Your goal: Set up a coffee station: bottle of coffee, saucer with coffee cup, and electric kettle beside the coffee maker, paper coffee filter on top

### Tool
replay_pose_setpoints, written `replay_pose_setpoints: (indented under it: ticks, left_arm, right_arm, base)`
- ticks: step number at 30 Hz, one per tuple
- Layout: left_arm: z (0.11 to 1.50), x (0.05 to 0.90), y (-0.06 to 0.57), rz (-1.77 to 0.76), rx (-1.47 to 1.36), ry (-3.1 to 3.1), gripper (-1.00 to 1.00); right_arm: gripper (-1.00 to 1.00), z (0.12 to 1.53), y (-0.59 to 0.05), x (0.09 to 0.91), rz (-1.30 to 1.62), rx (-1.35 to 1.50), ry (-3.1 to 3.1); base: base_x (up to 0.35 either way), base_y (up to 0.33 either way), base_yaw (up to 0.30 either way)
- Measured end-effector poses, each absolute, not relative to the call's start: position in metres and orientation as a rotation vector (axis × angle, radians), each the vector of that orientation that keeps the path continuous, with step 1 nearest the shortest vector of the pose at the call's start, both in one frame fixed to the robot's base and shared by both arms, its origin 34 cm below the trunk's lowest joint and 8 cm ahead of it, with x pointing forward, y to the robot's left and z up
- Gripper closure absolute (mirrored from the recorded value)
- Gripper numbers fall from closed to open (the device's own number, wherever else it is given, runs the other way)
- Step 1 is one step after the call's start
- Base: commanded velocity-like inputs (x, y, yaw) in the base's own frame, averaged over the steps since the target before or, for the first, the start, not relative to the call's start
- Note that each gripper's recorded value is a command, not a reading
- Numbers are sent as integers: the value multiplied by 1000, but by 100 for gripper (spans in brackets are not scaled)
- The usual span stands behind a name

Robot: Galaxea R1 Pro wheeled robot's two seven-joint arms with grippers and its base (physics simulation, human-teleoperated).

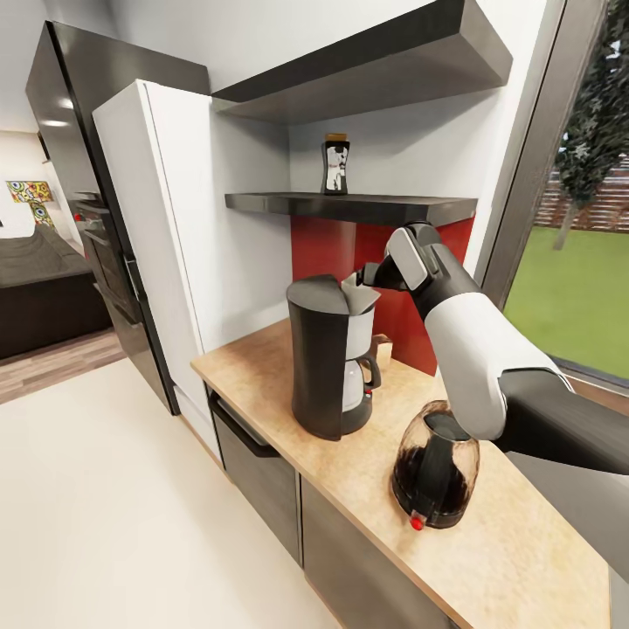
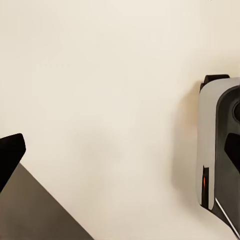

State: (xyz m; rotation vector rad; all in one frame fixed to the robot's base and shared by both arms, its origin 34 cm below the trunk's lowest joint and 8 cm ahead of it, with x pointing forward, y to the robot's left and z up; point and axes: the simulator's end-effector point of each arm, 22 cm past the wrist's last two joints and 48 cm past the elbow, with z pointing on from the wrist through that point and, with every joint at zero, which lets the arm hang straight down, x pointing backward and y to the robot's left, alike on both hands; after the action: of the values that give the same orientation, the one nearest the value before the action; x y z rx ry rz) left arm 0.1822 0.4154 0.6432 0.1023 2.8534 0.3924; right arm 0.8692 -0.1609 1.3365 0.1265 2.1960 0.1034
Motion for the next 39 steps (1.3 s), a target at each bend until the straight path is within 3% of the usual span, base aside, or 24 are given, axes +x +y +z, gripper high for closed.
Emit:
replay_pose_setpoints:
  ticks: [16,25,39]
  left_arm:
    - [643,183,416,394,100,2851,-100]
    - [643,183,416,394,100,2851,-100]
    - [643,183,416,394,100,2850,-100]
  right_arm:
    - [-100,1343,-156,869,140,129,2184]
    - [-100,1343,-147,869,195,132,2186]
    - [-100,1344,-147,868,198,132,2186]
  base:
    - [-1,0,0]
    - [-205,0,0]
    - [-15,0,0]
